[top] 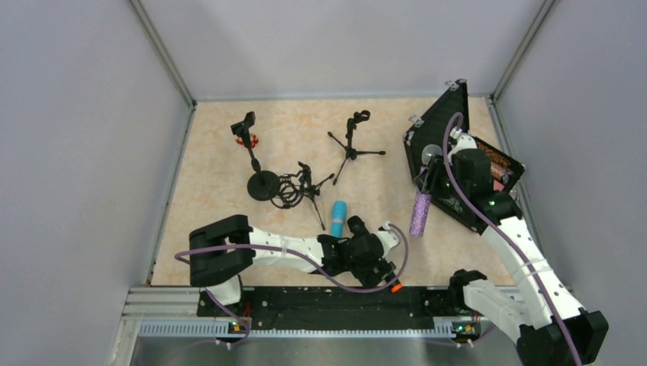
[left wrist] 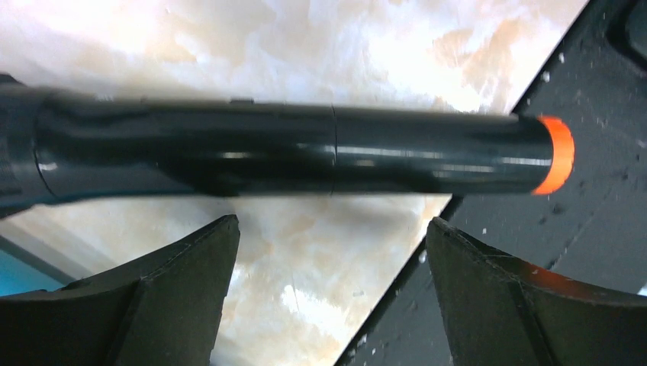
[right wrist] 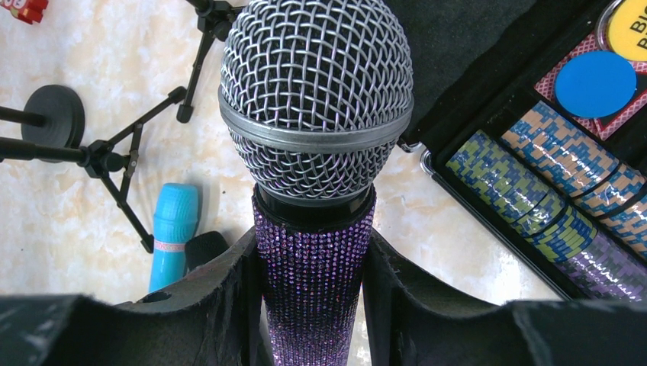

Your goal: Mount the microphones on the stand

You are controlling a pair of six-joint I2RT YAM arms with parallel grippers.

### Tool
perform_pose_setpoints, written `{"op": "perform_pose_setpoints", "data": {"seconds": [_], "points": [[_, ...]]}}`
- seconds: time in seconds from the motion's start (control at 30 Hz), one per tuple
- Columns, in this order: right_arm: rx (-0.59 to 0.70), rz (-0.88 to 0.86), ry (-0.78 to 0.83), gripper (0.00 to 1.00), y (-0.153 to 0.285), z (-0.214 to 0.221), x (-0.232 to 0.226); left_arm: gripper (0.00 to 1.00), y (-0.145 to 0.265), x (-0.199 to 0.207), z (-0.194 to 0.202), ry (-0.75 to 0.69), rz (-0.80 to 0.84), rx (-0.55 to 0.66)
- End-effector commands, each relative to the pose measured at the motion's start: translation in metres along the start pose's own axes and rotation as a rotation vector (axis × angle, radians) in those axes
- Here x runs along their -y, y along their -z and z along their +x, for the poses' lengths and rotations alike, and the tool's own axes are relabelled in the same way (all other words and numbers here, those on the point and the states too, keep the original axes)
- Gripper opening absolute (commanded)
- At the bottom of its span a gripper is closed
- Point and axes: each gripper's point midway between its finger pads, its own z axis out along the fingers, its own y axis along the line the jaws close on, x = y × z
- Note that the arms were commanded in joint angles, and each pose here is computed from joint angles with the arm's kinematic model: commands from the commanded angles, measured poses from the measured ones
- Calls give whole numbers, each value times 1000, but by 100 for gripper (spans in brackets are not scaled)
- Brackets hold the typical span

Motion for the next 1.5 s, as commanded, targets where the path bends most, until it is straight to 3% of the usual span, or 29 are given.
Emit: {"op": "perform_pose_setpoints", "data": {"seconds": [0.0, 0.23, 0.53, 0.8, 1.17, 1.47], "points": [[100, -23, 13, 0, 12, -37, -10, 98, -17, -2, -20, 20, -49, 57], [133, 65, 51, 0, 19, -46, 6, 99, -33, -31, -63, 29, -253, 209], [131, 66, 48, 0, 19, -45, 6, 99, -29, -37, -100, 60, -289, 335], [135, 65, 51, 0, 19, -45, 6, 99, 8, -40, -129, 126, -257, 574], [121, 22, 31, 0, 17, -38, 0, 99, 67, -63, -115, 119, -334, 512], [99, -34, 17, 0, 14, -31, -9, 99, 100, -81, -61, 311, -388, 283]]}}
